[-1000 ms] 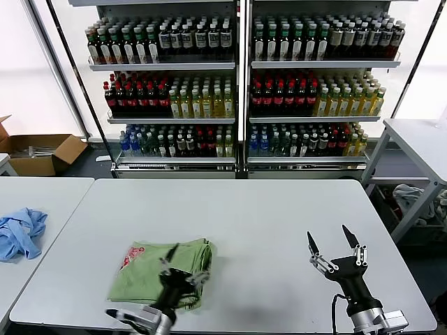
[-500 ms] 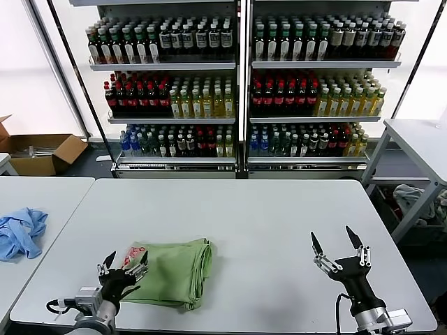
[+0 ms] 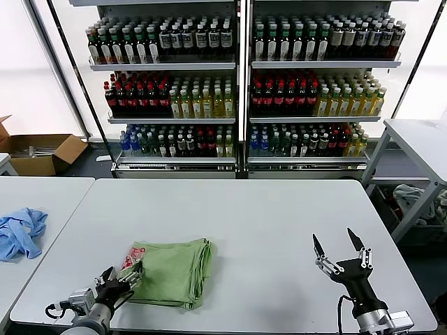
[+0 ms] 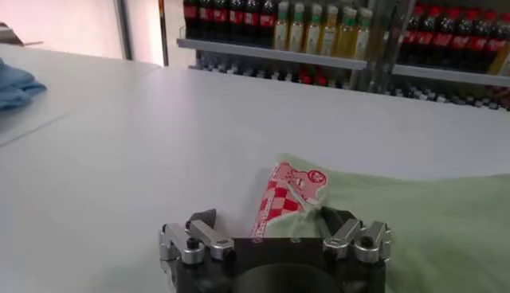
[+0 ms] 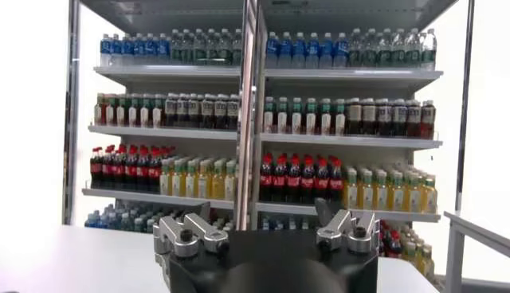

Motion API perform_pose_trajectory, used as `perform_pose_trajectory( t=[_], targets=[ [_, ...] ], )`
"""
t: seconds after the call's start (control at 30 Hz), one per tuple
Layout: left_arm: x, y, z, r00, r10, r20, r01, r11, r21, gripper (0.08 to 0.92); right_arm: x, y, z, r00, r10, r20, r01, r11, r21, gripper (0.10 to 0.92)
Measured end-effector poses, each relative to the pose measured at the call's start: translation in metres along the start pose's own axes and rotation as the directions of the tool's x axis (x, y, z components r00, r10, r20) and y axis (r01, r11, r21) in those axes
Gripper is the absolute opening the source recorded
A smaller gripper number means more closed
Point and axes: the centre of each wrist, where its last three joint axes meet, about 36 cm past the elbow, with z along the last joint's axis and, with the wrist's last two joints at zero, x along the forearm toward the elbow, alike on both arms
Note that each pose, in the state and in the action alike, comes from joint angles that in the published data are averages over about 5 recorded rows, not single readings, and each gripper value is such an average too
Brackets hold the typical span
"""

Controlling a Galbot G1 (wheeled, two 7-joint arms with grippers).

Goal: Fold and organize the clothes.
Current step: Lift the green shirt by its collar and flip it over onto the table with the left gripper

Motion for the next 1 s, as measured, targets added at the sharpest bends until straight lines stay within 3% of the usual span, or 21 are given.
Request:
perform_pose_trajectory(
  t=[0.37, 0.73, 0.83, 1.0],
  targets=[
    [-0.002, -0.01, 0.02, 0.9975, 0.066, 0.027, -0.066, 0.997, 0.025, 0.51, -0.002, 0.001, -0.001, 1.0, 0.001, 0.006, -0.001, 1.0, -0.005, 0.823],
    [-0.001, -0.023, 0.036, 0.9911, 0.084, 0.103, -0.081, 0.996, -0.03, 0.196, -0.006, 0.005, -0.003, 1.0, 0.001, 0.016, -0.001, 1.0, -0.013, 0.823],
    [0.003, -0.023, 0.031, 0.9885, 0.078, 0.129, -0.074, 0.997, -0.038, 0.151, -0.008, 0.008, -0.005, 1.0, -0.003, 0.02, 0.003, 1.0, -0.016, 0.823],
    [0.008, -0.01, 0.006, 0.9804, 0.042, 0.193, -0.032, 0.998, -0.056, 0.147, -0.013, 0.011, -0.01, 1.0, -0.014, 0.027, 0.014, 1.0, -0.017, 0.823]
  ],
)
